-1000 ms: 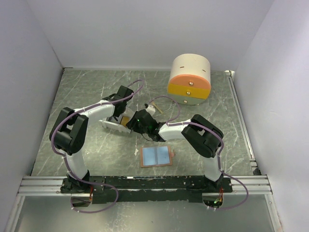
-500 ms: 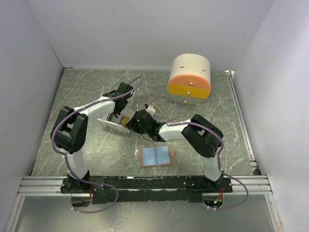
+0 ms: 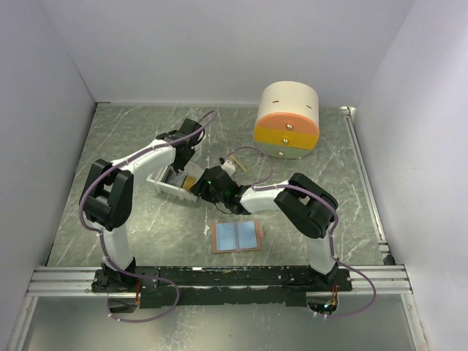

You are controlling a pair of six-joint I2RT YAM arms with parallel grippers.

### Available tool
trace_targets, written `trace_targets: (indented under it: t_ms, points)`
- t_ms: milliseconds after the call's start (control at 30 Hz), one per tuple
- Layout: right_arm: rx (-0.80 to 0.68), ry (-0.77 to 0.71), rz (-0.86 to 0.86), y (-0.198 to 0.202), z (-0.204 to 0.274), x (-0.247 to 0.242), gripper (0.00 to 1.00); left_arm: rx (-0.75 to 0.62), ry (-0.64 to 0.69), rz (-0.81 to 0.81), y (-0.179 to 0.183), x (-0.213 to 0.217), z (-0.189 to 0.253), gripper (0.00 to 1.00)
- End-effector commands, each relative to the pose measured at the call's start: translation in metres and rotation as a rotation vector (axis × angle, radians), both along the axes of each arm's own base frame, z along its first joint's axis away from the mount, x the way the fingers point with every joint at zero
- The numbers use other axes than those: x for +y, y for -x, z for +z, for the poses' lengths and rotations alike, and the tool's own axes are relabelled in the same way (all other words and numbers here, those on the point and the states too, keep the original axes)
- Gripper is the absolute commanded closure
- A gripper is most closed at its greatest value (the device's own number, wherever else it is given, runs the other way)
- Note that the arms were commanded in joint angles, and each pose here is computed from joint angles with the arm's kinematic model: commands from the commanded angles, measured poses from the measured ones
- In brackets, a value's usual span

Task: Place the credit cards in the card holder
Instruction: Pick up the credit card from the storage box.

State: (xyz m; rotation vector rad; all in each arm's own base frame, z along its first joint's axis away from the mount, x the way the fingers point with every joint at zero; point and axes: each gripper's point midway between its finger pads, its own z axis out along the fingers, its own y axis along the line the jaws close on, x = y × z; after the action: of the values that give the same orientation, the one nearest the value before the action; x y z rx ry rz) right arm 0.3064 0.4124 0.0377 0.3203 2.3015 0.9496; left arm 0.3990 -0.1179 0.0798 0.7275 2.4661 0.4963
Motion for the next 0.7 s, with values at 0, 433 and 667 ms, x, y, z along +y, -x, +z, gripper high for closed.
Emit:
trace_targets:
  t_ms: [0, 433, 667]
  points:
    - [0.023, 0.022, 0.001, 0.003, -0.013, -0.003, 0.55, -0.025, -0.005, 0.011, -0.006, 0.004, 0.022, 0.93]
    - [-0.041, 0.038, 0.068, 0.004, 0.014, -0.003, 0.26, -0.082, 0.045, 0.058, -0.007, 0.003, 0.06, 0.93]
    - [-0.12, 0.048, 0.115, 0.007, 0.046, -0.017, 0.16, -0.149, 0.211, 0.079, -0.004, -0.012, 0.094, 0.93]
